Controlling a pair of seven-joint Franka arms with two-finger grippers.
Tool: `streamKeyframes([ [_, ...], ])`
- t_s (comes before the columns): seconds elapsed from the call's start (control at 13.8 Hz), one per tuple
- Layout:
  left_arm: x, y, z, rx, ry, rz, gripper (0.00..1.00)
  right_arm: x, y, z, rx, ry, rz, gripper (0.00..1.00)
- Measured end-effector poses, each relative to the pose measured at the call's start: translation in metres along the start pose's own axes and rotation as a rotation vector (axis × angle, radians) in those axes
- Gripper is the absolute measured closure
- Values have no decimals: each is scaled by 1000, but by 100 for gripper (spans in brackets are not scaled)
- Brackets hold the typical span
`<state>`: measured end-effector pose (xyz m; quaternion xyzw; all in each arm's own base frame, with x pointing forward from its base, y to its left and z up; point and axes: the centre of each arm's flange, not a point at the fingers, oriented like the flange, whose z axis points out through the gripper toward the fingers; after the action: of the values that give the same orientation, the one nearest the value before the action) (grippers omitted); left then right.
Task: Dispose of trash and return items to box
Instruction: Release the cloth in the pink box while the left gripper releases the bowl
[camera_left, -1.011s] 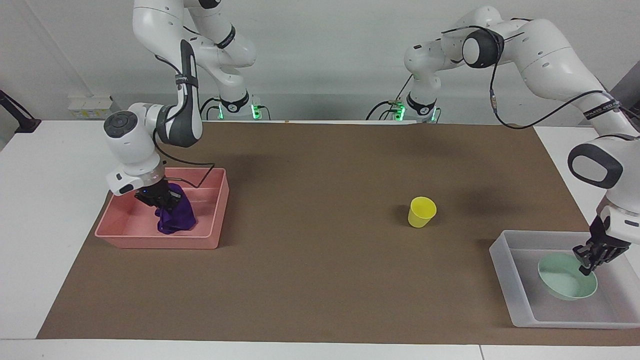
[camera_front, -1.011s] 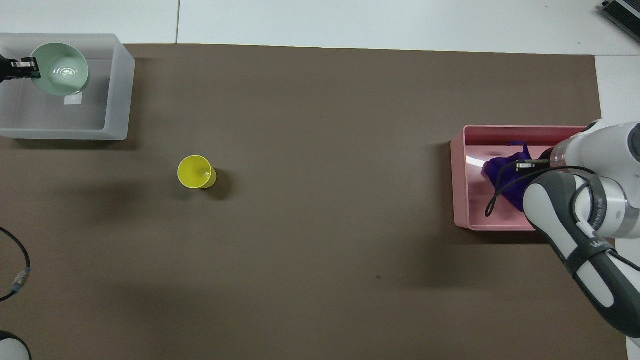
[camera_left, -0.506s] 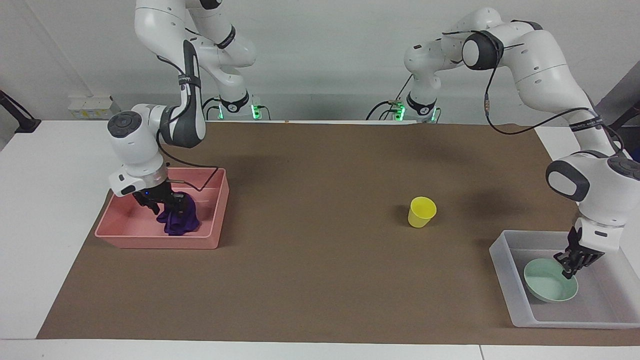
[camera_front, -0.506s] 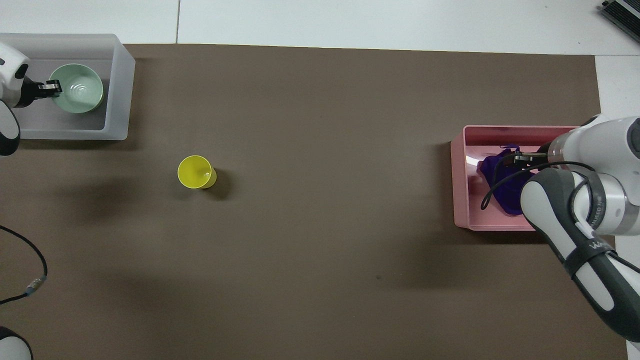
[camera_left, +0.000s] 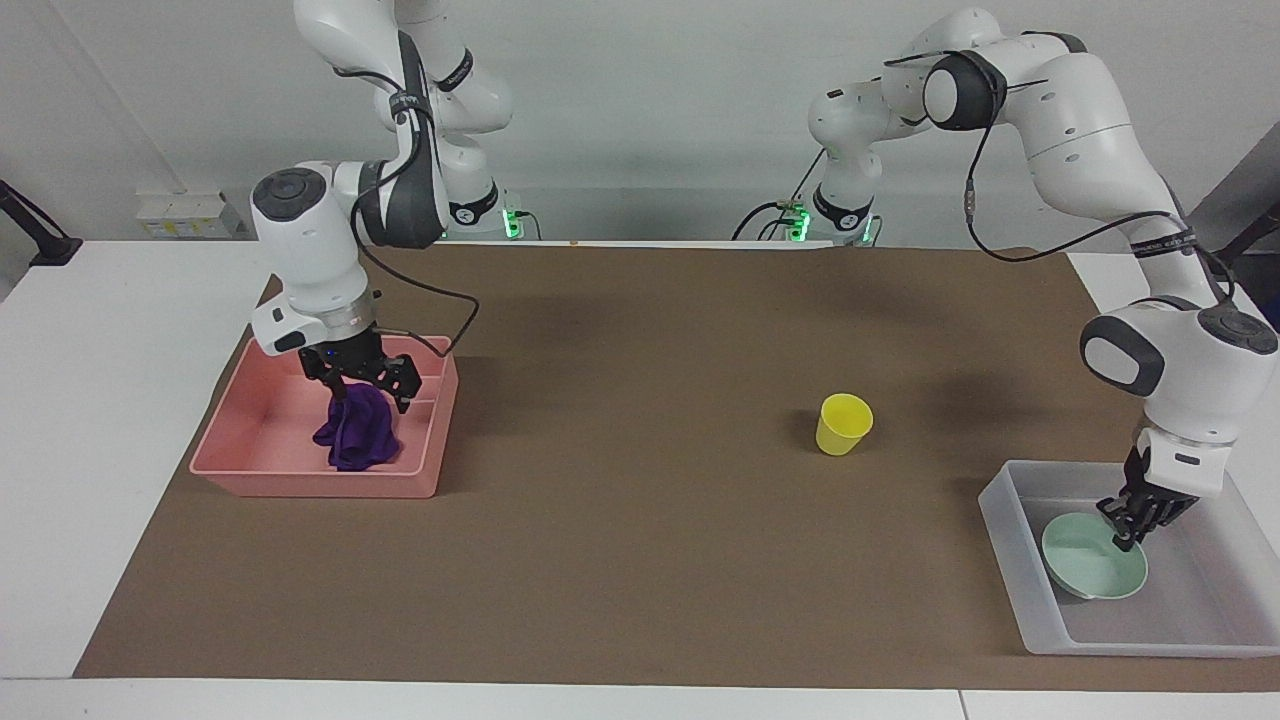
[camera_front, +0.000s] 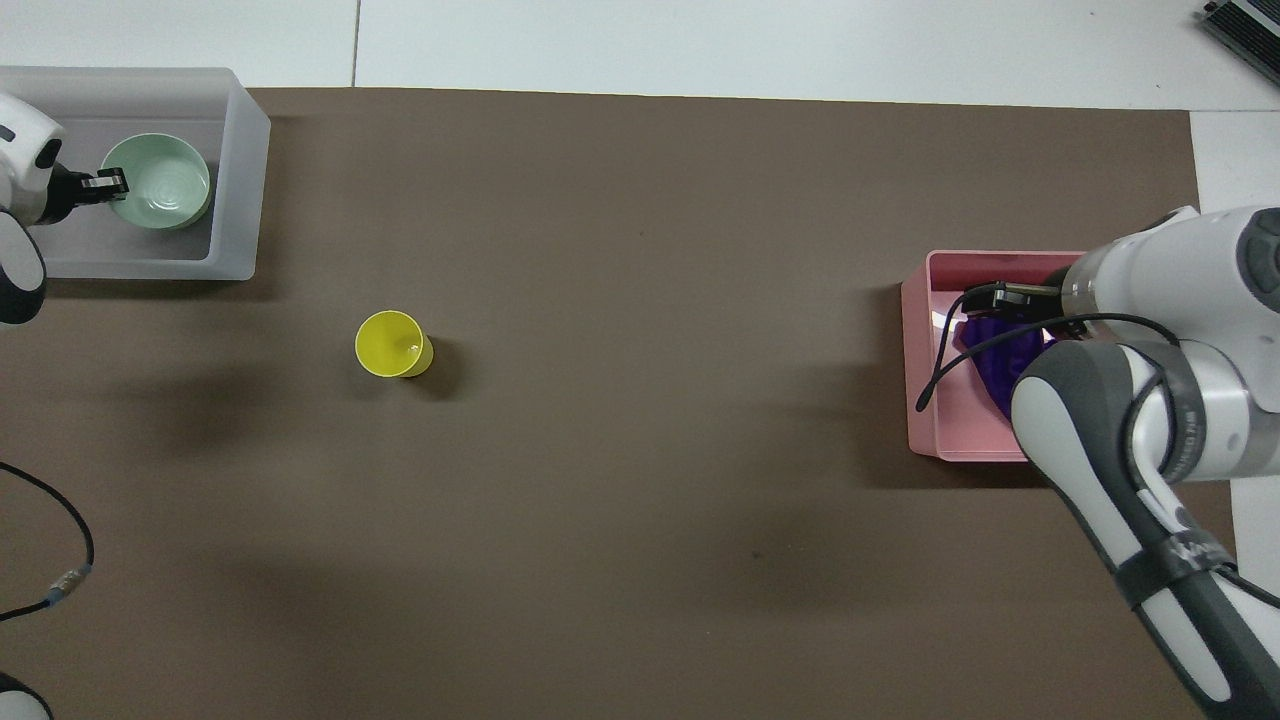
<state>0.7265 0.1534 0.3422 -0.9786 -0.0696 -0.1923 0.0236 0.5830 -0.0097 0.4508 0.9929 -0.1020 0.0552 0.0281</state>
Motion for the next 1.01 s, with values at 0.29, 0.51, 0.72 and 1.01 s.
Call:
streamKeyframes([
  [0.29,9,5,-28,-3,15,30,28,-15,28,-113,-12,-46,39,0],
  [0.51,14,20,-80,-26,-35,90,0,-31,38,-174,-16,-85,16,0],
  [0.72,6,49,-131,-58,-108,135,0,-29,53,-201,2,-74,-3,0],
  [1.01,-39,110,-146,-101,-208,224,0,-30,59,-185,30,-113,17,0],
])
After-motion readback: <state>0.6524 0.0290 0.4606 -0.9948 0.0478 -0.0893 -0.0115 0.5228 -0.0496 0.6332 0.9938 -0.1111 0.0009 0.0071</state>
